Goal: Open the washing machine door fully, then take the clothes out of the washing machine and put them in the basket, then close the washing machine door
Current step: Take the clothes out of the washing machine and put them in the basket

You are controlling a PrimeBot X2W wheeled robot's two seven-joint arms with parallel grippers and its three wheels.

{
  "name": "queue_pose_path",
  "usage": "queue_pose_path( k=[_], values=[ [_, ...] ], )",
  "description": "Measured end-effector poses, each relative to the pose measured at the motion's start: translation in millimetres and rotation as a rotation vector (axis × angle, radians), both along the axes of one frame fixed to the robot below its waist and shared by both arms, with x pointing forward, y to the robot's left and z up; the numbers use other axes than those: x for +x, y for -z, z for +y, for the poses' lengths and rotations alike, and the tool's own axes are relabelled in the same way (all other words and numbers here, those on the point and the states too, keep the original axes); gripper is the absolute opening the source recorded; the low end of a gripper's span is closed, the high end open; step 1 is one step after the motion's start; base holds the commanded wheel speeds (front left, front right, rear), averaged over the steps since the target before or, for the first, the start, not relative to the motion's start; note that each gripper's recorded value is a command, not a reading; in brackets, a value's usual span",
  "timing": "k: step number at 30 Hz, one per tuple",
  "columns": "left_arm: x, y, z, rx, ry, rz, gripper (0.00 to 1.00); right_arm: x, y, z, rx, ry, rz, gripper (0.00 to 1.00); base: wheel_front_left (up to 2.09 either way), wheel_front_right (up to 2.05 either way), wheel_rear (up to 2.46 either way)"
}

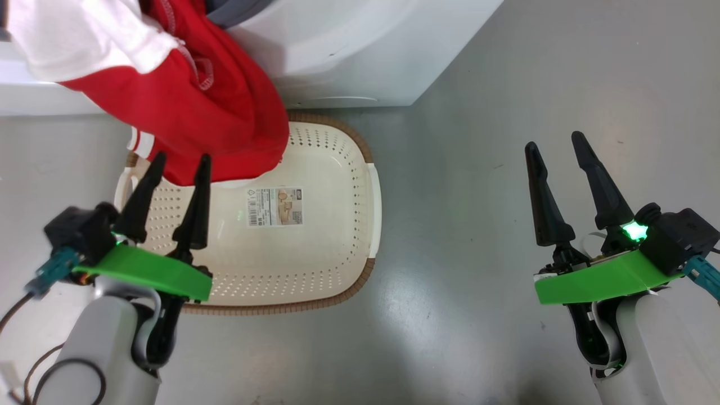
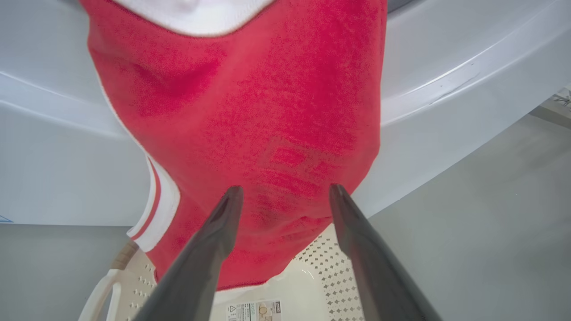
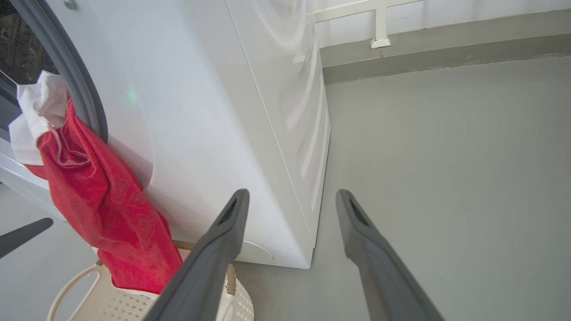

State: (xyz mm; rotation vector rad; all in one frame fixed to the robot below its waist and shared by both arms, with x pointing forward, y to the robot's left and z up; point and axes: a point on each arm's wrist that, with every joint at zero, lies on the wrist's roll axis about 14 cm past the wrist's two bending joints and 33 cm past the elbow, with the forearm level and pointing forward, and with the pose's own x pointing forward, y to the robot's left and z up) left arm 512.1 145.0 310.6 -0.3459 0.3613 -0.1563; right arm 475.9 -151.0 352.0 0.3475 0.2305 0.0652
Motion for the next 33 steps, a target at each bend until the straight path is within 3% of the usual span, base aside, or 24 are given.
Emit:
queue_pose_path(
  k=[14, 33],
  values=[
    [-12.1, -60.4, 36.1, 0.046, -0.093, -0.178, 1.00, 1.4, -11.6, 0.9, -0.006, -0.003, -0.027, 1.00, 0.00, 0.00, 0.00],
    [-27.7, -82.3, 38.8, 0.059, -0.100, -0.226, 1.00, -3.0, -17.1, 0.8, -0.011, -0.004, -0.033, 1.00, 0.00, 0.00, 0.00]
  ],
)
